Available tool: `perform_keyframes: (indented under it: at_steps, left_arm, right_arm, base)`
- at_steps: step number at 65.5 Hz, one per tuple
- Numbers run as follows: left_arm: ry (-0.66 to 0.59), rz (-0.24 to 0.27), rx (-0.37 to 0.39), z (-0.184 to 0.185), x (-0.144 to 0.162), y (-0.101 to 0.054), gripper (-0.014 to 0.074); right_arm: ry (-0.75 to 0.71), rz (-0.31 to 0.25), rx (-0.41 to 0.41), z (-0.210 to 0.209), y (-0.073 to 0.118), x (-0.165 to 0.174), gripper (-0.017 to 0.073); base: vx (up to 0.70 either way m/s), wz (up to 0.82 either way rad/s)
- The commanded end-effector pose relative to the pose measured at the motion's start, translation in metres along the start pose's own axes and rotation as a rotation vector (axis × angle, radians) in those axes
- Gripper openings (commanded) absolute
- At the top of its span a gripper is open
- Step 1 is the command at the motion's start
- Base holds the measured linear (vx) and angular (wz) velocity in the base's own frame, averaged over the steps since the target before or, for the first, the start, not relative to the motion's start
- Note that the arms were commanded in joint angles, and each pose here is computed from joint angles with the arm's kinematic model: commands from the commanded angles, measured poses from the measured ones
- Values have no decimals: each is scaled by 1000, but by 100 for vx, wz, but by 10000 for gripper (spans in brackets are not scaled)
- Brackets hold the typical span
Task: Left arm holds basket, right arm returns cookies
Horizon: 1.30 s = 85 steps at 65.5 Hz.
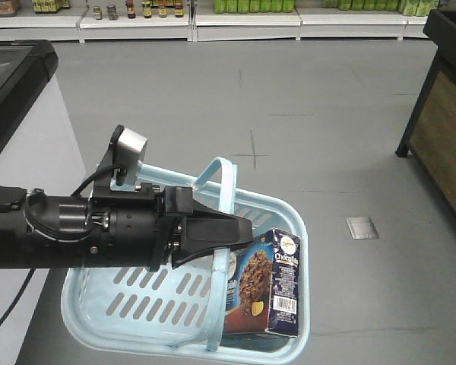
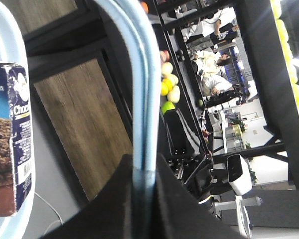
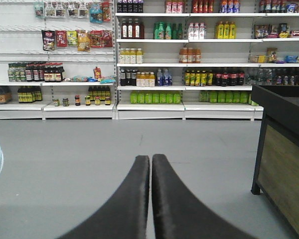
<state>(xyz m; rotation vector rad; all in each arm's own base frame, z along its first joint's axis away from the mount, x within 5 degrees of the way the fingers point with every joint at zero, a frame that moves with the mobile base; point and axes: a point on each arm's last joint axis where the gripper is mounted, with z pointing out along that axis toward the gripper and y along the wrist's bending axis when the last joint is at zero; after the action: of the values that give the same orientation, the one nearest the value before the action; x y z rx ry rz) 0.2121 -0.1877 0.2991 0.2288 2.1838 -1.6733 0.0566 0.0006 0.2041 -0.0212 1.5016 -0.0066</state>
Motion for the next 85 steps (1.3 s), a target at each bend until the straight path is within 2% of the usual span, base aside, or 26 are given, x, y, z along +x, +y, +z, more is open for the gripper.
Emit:
perform_keyframes:
  at_steps: [1,85]
  left_arm:
    - [-53,-7,138,-6,-8,-28,-6]
    - [-55,-7,129,-6,-9,-27,-6]
  right_arm:
    - [-80,-9,2,-1,0,-6,-6]
    - [-76,-9,2,-1,0,-6,-6]
  base:
    - [51,2]
    - [56,2]
